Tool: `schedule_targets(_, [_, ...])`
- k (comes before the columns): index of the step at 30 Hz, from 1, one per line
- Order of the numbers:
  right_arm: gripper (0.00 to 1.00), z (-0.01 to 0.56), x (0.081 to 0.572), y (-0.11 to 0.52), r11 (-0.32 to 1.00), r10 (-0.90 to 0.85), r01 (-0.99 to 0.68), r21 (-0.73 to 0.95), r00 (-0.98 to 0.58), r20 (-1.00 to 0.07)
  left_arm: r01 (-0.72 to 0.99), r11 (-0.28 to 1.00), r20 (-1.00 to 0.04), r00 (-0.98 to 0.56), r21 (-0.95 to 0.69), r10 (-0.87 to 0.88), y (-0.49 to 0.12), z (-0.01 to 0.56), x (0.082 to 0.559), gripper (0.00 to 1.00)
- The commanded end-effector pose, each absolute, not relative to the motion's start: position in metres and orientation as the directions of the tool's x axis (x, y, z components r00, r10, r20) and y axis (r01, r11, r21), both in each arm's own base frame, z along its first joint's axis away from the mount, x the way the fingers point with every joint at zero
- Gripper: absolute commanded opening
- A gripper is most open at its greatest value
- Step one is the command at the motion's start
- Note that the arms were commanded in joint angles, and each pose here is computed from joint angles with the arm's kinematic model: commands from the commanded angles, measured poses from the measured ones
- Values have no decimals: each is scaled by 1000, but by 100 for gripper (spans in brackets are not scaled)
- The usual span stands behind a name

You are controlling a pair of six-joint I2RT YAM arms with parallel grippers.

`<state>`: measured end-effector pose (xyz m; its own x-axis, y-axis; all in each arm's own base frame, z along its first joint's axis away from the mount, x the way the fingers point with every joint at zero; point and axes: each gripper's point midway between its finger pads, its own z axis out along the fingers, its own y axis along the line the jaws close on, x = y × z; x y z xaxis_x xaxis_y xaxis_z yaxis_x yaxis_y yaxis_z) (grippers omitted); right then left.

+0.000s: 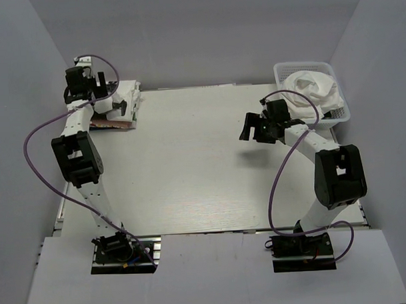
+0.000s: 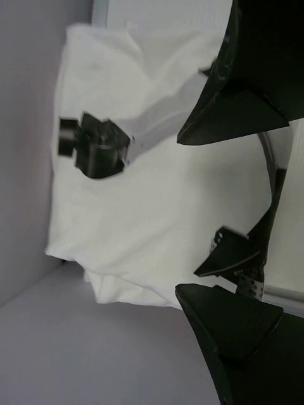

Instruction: Fold and stack the t-shirts

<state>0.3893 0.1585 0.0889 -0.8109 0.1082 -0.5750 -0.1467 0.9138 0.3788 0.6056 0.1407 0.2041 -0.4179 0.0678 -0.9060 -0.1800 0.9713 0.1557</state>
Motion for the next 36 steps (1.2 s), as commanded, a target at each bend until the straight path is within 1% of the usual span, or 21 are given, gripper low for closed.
schedule_targets(1, [90, 101, 403, 163, 910, 110, -160, 382, -796, -596, -155, 984, -877, -481, 88, 2, 157, 163, 599, 100])
schedule_targets(6, [90, 94, 405, 165, 911, 113, -148, 385, -808, -578, -109, 994, -829, -557, 14, -49, 162, 98, 601, 100])
schedule_targets(10, [90, 90, 406, 161, 919, 118, -130, 373, -812, -572, -92, 996, -805, -590, -6, -59, 158, 71, 600, 100])
schedule_targets(13, [90, 96, 405, 162, 917, 118, -137, 375, -805, -582, -98, 995, -805, -589, -15, -70, 158, 69, 600, 100])
schedule_targets(16, [90, 102, 407, 161, 916, 120, -144, 374, -792, -598, -120, 993, -824, -562, -11, -76, 165, 89, 599, 100])
schedule_targets(19, [90, 117, 408, 164, 911, 111, -175, 373, -768, -631, -154, 988, -873, -480, -8, -82, 169, 146, 604, 100])
schedule_targets(21, [90, 131, 408, 164, 907, 119, -187, 377, -745, -657, -191, 981, -884, -453, -31, -116, 170, 170, 598, 100])
schedule_targets(22, [90, 135, 409, 164, 904, 121, -197, 379, -733, -669, -183, 983, -910, -402, -32, -105, 162, 206, 596, 100])
schedule_targets(23, [90, 142, 408, 163, 903, 124, -203, 378, -720, -683, -211, 977, -915, -386, -38, -118, 159, 216, 591, 100])
schedule_targets(25, [90, 148, 404, 161, 901, 136, -206, 382, -703, -698, -207, 974, -927, -338, -93, -160, 141, 253, 570, 100])
schedule_targets(26, [90, 158, 401, 163, 893, 145, -219, 393, -688, -711, -211, 956, -913, -310, -205, -265, 129, 263, 563, 100])
schedule_targets(27, [90, 161, 397, 162, 889, 150, -222, 399, -683, -715, -200, 944, -898, -307, -264, -316, 118, 268, 552, 100])
schedule_targets(28, [90, 165, 394, 162, 886, 156, -231, 403, -670, -726, -192, 925, -863, -337, -329, -377, 104, 251, 536, 100])
schedule_targets(29, [90, 165, 390, 163, 881, 160, -230, 413, -677, -719, -159, 906, -861, -285, -391, -422, 86, 282, 517, 100])
schedule_targets(30, [90, 160, 382, 162, 879, 167, -226, 421, -680, -714, -143, 857, -814, -270, -495, -515, 70, 286, 504, 100])
schedule_targets(31, [90, 168, 379, 162, 874, 179, -231, 428, -666, -724, -63, 830, -780, -309, -554, -544, 40, 264, 489, 100])
schedule_targets(32, [90, 171, 376, 164, 867, 179, -246, 433, -658, -731, -13, 811, -769, -308, -585, -560, 23, 267, 476, 100])
schedule_targets(33, [90, 176, 375, 162, 866, 188, -250, 434, -642, -744, 64, 795, -777, -274, -603, -567, 4, 293, 454, 100])
schedule_targets(34, [90, 177, 364, 160, 862, 194, -255, 438, -633, -749, 74, 773, -744, -343, -630, -573, -18, 272, 434, 100])
schedule_targets(35, [90, 178, 362, 158, 862, 194, -260, 435, -623, -758, 105, 771, -749, -350, -628, -563, -31, 275, 421, 100])
schedule_targets(36, [90, 179, 354, 157, 860, 201, -260, 440, -619, -759, 91, 757, -721, -396, -647, -569, -43, 255, 402, 100])
